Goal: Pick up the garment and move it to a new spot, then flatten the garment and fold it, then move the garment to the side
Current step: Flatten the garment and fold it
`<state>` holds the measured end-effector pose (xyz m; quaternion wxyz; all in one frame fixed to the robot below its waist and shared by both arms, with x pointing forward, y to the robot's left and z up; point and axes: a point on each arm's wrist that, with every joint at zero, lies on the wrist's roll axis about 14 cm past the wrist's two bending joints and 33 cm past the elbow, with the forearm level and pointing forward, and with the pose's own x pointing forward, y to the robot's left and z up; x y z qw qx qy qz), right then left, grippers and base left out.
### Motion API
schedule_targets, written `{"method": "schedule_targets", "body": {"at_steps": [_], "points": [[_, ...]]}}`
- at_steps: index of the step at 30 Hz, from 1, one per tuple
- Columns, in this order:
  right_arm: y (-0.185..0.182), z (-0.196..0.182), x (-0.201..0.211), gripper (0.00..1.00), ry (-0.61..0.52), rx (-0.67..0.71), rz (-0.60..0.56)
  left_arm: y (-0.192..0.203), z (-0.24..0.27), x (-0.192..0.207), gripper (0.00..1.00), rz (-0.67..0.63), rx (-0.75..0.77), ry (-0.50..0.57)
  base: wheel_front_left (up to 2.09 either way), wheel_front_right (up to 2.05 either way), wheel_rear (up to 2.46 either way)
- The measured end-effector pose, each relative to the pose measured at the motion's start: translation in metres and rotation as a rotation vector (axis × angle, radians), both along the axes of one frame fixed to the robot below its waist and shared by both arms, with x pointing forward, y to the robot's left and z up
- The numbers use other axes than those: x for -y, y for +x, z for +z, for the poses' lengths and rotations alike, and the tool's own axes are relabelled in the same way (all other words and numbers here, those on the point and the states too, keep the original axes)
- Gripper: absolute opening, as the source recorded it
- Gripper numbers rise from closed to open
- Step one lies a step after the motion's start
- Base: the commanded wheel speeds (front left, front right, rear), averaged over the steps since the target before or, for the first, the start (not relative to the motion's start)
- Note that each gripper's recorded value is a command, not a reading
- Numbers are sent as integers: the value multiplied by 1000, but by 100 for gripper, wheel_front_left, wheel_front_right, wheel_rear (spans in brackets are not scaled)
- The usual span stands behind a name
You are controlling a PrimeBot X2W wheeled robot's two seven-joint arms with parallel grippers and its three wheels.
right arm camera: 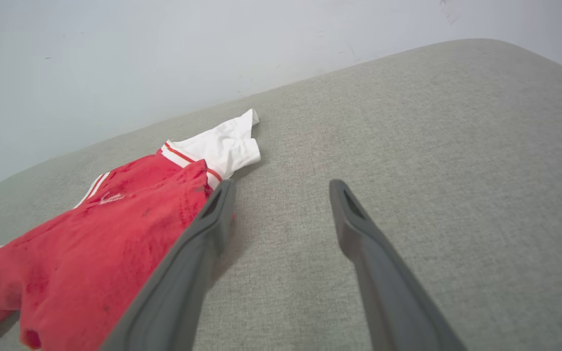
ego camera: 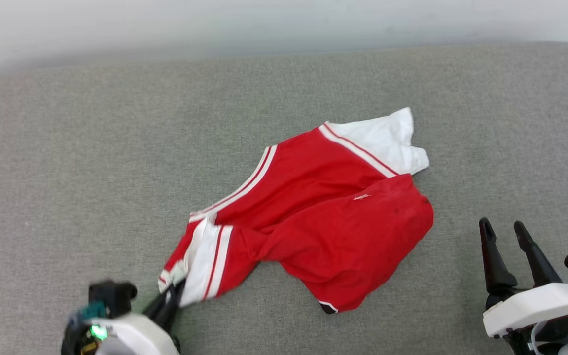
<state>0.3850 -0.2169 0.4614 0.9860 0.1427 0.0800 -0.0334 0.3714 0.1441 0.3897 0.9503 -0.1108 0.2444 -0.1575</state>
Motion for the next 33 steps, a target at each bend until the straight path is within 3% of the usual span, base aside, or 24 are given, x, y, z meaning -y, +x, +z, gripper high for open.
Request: {"method": "schedule_targets", "body": {"at_steps": [9, 10, 11, 12, 26, 30, 33], "points": [[-6, 14, 1, 100, -16, 25, 4, -22, 5, 3, 0, 63, 62, -44, 0, 0, 0], [-6, 17, 0, 100, -18, 32, 7, -22, 6, 2, 9, 68, 66, -46, 0, 0, 0], [-6, 18, 0, 100, -20, 35, 8, -21, 7, 2, 45, 69, 76, -47, 0, 0, 0], [-7, 19, 0, 100, -20, 36, 11, -20, 10, 2, 98, 74, 90, -42, 0, 0, 0], [-11, 38, -7, 100, -33, 72, 39, 6, 66, -35, 100, 252, 322, 24, 0, 0, 0], [-11, 39, -9, 100, -33, 71, 46, 2, 62, -45, 100, 272, 291, 36, 0, 0, 0], [-11, 36, -10, 100, -32, 58, 52, -3, 54, -41, 100, 215, 209, 20, 0, 0, 0]]}}
